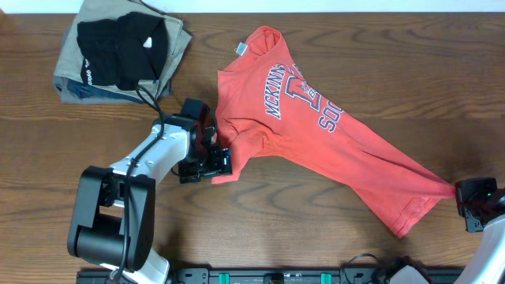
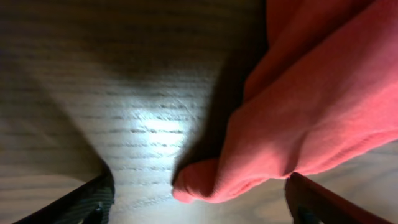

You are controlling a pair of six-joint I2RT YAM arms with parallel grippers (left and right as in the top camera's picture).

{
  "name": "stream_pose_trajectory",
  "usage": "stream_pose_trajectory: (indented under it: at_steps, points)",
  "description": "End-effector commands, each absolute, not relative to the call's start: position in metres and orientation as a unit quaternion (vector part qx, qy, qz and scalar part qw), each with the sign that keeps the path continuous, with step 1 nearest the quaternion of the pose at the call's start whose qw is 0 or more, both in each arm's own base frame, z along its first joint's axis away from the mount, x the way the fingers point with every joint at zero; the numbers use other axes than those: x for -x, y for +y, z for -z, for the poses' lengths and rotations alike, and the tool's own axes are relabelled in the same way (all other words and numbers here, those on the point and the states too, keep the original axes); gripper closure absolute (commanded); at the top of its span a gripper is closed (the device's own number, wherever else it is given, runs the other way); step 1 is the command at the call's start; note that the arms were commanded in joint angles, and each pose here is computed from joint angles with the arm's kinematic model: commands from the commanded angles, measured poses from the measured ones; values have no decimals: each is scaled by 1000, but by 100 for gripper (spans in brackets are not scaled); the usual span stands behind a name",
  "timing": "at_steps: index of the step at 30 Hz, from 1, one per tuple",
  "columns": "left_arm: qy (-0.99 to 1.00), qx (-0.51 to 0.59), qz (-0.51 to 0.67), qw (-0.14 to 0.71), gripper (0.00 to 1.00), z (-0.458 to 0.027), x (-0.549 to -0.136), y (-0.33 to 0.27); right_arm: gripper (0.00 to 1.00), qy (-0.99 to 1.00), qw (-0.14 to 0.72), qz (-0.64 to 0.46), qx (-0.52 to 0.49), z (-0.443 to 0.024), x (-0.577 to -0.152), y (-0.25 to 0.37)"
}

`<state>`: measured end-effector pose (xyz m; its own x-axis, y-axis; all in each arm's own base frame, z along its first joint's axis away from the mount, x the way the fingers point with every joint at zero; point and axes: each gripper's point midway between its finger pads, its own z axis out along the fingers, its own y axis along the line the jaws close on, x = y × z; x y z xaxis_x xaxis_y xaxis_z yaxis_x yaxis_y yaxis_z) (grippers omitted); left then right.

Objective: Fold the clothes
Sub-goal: 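Reach the left gripper to the left sleeve area and grasp it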

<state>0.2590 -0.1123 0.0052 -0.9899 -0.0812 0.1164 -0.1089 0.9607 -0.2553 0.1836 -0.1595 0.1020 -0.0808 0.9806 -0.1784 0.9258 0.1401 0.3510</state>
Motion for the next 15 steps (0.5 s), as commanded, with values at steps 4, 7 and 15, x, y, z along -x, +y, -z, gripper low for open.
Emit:
stream_pose_trajectory:
  at_steps: [4,7,15]
  points:
    - [-992,-45,-111,42,16,3,-265,-114,99,727,188,-71,-656,-102,-182,-162]
    - [-994,-35,-94,33,15,4,-266,-117,99,727,188,-71,-656,-102,-182,-162]
    - [-998,-33,-53,16,32,8,-266,-124,99,727,188,-71,-656,-102,-182,-162]
